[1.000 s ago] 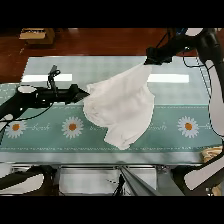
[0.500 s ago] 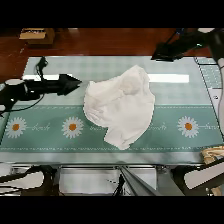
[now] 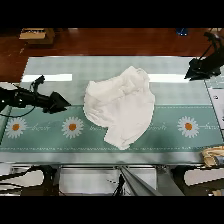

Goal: Fold the shirts.

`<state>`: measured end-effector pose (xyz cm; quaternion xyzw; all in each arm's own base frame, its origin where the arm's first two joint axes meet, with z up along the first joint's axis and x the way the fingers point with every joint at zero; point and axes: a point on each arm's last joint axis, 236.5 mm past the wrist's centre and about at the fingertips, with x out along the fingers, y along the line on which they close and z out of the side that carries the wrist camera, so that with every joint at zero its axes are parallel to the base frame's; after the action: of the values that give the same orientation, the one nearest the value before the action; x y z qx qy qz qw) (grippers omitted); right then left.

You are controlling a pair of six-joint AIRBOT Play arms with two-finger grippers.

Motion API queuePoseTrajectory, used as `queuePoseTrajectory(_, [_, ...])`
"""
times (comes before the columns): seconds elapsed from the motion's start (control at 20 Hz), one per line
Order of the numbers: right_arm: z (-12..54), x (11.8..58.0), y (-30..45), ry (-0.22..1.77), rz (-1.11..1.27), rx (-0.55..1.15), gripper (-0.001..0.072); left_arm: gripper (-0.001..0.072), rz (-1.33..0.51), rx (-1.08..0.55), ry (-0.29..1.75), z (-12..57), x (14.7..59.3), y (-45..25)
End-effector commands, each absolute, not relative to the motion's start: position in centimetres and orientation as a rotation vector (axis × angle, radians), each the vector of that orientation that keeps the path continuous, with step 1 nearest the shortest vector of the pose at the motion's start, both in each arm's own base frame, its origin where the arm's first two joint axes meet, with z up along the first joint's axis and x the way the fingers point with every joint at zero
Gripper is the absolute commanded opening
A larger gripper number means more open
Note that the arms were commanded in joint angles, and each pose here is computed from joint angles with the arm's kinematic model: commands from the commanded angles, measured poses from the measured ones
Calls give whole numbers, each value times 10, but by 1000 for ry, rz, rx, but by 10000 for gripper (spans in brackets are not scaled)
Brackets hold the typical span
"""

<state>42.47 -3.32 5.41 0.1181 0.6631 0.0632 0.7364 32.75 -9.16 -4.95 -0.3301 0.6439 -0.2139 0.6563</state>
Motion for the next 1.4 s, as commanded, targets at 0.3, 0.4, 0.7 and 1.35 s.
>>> queuePoseTrajectory(0.3, [18,406,-16,1515,201,325,373,471,-527,-729,1588,-104,312,-169])
queuePoseTrajectory(0.4, [23,407,-19,1493,193,305,373,461,-511,-756,1541,-103,324,-175])
queuePoseTrajectory(0.7, [42,411,-27,1422,165,278,405,28,-564,-716,1536,-102,320,-182])
queuePoseTrajectory(1.35, [-72,283,60,1556,285,680,520,26,-699,-695,1540,-78,306,-176])
